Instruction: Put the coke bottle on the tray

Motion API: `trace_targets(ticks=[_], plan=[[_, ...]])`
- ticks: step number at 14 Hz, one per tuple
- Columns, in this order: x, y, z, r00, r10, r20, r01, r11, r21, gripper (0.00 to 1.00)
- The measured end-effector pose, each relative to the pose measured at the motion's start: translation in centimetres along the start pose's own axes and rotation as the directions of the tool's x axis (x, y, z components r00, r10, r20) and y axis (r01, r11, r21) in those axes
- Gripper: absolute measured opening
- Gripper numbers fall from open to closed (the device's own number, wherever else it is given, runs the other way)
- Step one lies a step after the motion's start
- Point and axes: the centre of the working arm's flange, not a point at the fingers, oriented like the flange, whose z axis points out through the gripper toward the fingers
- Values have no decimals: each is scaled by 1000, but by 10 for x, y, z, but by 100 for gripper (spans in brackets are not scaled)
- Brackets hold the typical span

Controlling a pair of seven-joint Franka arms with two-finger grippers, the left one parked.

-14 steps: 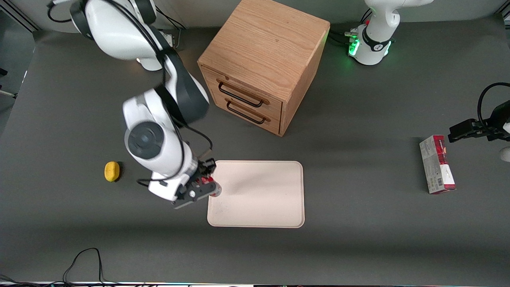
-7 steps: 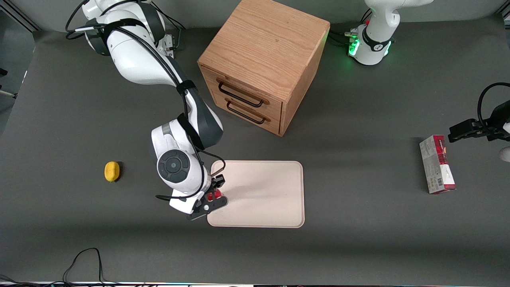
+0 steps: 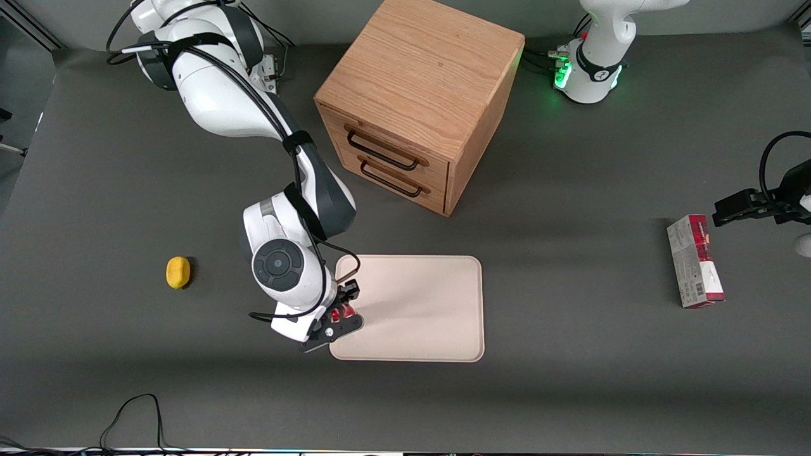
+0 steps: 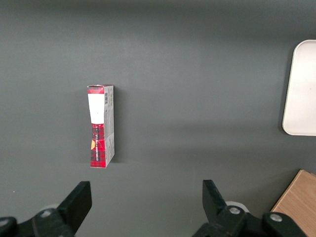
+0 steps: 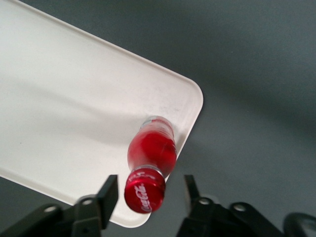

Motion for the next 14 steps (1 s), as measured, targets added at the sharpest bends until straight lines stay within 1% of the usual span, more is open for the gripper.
trace_targets(ticks=[2,3,4,6,8,9,10,11,12,14], plan=[[2,1,-9,1000,0,-17,-1,1000,-1,89],[3,1,-20,999,1,-32,-1,1000,0,98],[2,1,-37,999,1,-43,0,1000,2,100],[-9,3,-86,999,1,-41,-1,1000,10,100],[-25,5,-151,998,17,-61,-16,1000,22,100],[-37,8,-183,998,27,-64,-25,999,27,100],[-52,13,-213,998,36,-59,-34,999,32,100],[-66,20,-238,998,46,-46,-45,998,32,100],[-80,33,-259,997,65,-33,-65,998,24,100],[-102,64,-283,993,117,-24,-117,993,13,100]])
